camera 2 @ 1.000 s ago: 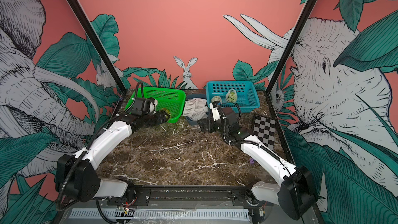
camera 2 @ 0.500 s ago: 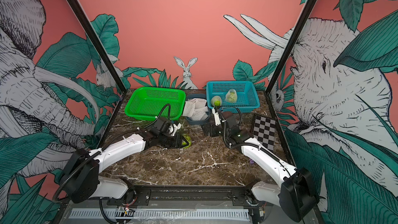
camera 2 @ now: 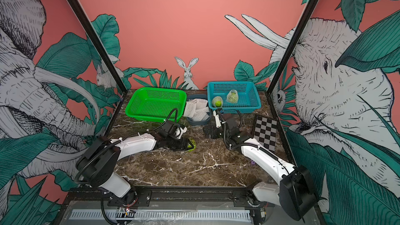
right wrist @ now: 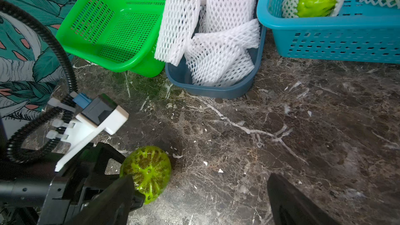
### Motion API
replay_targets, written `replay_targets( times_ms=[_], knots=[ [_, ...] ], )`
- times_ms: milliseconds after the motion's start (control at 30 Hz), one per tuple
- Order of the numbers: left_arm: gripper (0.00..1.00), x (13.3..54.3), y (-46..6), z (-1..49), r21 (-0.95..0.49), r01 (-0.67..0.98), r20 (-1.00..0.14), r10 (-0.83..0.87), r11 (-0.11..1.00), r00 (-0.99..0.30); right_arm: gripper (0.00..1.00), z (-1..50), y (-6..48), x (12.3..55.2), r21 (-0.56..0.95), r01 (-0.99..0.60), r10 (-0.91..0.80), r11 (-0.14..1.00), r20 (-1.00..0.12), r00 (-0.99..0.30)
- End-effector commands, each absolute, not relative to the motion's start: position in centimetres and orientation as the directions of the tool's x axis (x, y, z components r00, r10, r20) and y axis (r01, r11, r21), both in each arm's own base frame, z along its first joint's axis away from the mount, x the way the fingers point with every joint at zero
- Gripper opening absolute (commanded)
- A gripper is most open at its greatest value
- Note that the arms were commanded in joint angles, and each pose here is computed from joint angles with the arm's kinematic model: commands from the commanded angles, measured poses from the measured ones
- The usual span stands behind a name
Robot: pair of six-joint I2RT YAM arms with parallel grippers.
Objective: Sleeve custard apples in foam nets
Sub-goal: Place the custard apple at the center of the board.
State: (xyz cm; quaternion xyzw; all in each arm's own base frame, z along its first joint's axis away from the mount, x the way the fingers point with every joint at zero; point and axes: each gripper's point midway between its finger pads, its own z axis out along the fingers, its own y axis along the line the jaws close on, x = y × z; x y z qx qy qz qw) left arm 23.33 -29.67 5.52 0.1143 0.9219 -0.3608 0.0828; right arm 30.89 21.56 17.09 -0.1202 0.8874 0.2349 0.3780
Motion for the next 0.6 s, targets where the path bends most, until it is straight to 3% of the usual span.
replay_targets(
  times_ms=[0, 333, 567],
  knots=[
    [0.69, 23.4, -30.6, 5.5, -0.679, 0.274, -0.24, 0.148, 0.681, -0.96, 0.98, 17.5, 21.8, 31.5, 0.333, -0.386, -0.014, 0.86, -0.741, -0.671],
    [0.87, 23.2, -29.2, 6.1, -0.633, 0.281, -0.266, 0.139, 0.721, -0.954, 0.96, 18.1, 21.4, 32.4, 0.272, -0.369, -0.054, 0.889, -0.737, -0.673],
    [0.9, 23.2, -28.0, 8.7, -0.604, 0.301, -0.324, 0.117, 0.738, -0.939, 0.82, 19.2, 22.9, 34.7, 0.252, -0.38, -0.087, 0.89, -0.724, -0.684]
  ],
)
